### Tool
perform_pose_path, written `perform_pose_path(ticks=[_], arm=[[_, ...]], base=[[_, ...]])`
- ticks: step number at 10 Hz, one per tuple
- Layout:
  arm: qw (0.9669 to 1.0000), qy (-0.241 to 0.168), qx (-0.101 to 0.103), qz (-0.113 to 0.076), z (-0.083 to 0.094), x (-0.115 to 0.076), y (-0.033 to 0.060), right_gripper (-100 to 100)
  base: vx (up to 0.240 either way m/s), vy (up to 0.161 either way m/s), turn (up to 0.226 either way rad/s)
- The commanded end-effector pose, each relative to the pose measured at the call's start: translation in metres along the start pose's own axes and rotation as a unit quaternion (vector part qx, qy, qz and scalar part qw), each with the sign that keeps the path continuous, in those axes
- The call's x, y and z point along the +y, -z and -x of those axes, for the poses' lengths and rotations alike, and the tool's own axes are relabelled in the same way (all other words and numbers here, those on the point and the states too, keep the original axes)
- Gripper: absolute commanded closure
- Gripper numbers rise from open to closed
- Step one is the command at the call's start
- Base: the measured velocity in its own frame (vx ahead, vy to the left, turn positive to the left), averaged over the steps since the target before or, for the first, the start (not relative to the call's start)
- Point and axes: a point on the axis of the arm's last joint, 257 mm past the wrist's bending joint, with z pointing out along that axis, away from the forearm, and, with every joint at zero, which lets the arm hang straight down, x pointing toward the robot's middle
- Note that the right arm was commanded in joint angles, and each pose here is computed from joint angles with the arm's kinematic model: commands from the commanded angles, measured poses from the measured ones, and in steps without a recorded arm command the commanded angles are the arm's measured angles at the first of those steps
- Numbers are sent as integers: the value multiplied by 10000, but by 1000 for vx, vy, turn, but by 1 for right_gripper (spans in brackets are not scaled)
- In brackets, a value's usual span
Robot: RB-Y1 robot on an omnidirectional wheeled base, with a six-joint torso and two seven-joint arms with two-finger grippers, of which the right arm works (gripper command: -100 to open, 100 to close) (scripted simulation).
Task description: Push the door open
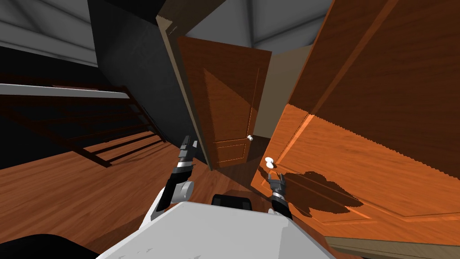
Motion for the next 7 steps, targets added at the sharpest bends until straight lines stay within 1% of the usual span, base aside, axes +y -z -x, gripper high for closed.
perform_pose_path(ticks=[1,3,4,5,6,7], arm=[[9999,-170,-29,15,18,10,-4,-100],[9981,-600,-140,70,83,36,-21,-100],[9976,-680,-139,71,83,36,-21,-100],[9956,-908,-192,101,115,49,-29,-100],[9954,-933,-192,102,115,49,-29,-100],[9926,-1186,-242,135,147,61,-37,-100]], base=[[-32,20,36],[-42,25,93],[-41,17,37],[-43,16,68],[-31,10,30],[-32,13,63]])
